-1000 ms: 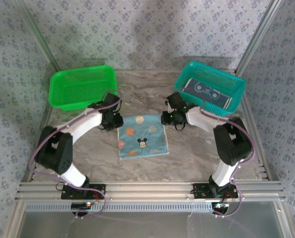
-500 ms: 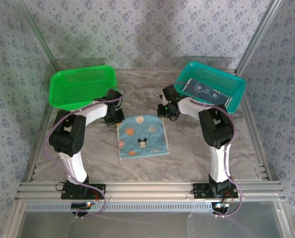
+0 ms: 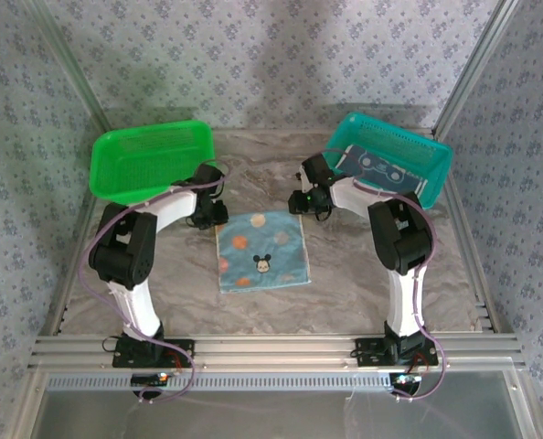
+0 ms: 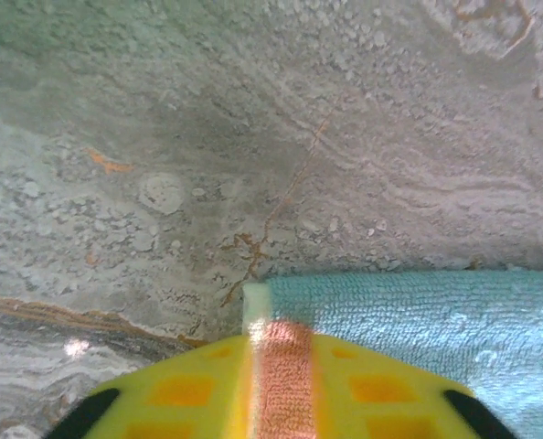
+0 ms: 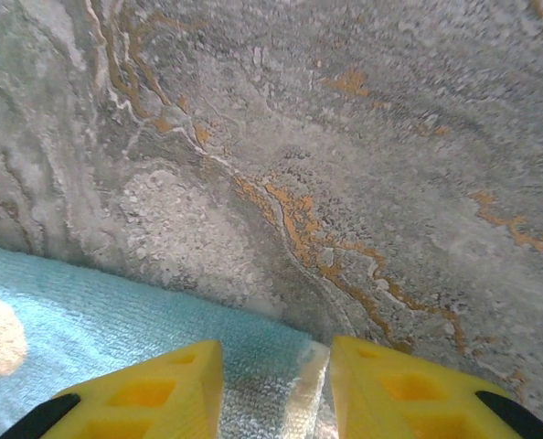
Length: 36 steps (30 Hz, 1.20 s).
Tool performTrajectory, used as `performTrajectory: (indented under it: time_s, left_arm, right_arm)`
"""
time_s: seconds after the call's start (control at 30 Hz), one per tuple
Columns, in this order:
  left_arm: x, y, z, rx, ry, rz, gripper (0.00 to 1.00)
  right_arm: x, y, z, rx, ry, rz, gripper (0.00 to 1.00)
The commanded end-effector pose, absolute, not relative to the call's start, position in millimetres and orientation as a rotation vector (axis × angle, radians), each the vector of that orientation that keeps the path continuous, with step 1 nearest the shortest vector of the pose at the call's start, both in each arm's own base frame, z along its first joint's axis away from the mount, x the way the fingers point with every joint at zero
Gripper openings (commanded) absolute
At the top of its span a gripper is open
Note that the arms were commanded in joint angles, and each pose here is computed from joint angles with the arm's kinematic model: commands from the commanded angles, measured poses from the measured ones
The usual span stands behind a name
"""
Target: Fold and stack the towels
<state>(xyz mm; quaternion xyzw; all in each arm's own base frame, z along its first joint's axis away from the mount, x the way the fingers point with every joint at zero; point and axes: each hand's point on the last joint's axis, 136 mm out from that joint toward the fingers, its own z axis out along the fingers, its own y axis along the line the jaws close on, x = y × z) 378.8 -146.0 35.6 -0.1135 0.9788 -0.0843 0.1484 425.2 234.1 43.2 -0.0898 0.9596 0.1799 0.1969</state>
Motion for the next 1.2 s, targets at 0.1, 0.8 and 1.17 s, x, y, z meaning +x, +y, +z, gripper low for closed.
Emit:
performTrajectory:
  time_s: [0.1, 0.8, 1.17]
  left_arm:
    - [391, -142, 46, -0.302, 2.794, -0.233, 0.35]
    - [384, -153, 20, -0.299, 2.846, -0.276, 0.0]
    - [371, -146, 81, -0.275, 2.714, -0.32, 0.0]
  right_arm:
    - [423, 227, 48, -0.251, 2.697, 0.482, 0.39]
    - [417, 236, 30, -0.272, 2.729, 0.515, 0.0]
    - [405, 231, 92, -0.276, 2.584, 0.531, 0.0]
